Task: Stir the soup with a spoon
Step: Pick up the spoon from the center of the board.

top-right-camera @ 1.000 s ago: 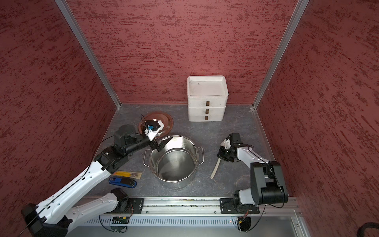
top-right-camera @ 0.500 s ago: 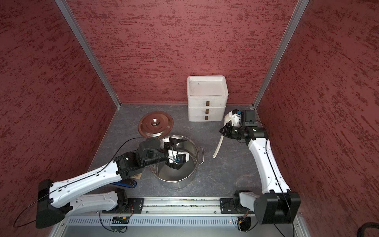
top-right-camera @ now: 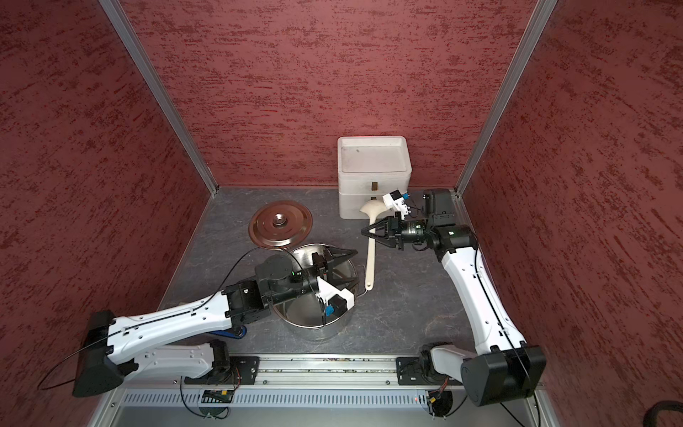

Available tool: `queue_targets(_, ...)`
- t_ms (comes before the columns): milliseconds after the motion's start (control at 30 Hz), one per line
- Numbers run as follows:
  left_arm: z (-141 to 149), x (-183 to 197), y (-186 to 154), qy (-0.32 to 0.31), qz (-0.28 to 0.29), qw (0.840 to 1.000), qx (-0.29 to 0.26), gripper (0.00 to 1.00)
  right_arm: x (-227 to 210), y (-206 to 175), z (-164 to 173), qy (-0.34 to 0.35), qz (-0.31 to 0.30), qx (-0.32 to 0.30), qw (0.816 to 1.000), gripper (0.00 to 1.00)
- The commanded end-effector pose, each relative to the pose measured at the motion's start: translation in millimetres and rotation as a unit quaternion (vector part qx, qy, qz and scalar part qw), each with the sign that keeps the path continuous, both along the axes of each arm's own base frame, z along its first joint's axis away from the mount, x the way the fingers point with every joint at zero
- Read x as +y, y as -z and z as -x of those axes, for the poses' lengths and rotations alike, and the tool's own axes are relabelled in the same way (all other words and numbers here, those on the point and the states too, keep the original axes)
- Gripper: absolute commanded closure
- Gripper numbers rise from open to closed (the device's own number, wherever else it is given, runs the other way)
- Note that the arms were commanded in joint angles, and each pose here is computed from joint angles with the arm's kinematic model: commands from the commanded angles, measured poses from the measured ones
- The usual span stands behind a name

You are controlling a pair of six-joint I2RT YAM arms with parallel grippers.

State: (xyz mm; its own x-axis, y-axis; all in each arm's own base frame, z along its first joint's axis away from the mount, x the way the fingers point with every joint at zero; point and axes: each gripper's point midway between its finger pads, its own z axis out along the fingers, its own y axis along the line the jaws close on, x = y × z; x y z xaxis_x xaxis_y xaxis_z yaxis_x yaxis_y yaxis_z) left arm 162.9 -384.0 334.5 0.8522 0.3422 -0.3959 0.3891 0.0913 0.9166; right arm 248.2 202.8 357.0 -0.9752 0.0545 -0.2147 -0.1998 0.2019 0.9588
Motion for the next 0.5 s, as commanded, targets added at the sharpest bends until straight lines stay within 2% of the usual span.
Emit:
queue_targets(0, 13, -9, -42, 0.024, 0.065, 0.996, -0.048, 0.18, 9, -7, 12, -0.036, -0.023, 0.013, 0.999, 1.0)
queue_targets(100, 20, -14, -51, 0.035, 0.078, 0.995, -0.057, 0.23, 15, -5, 12, -0.045, -0.023, 0.022, 0.998, 1.0)
queue_targets(267, 25, -19, -54, 0.045, 0.078, 0.994, -0.057, 0.39, 27, -4, 15, -0.065, -0.022, 0.028, 0.997, 1.0)
queue_targets(367, 27, -20, -56, 0.051, 0.079, 0.994, -0.06, 0.68, 29, 0, 14, -0.062, -0.017, 0.036, 0.997, 1.0)
queue_targets(467, 29, -21, -59, 0.054, 0.08, 0.994, -0.06, 0.82, 30, 4, 12, -0.057, -0.014, 0.044, 0.997, 1.0)
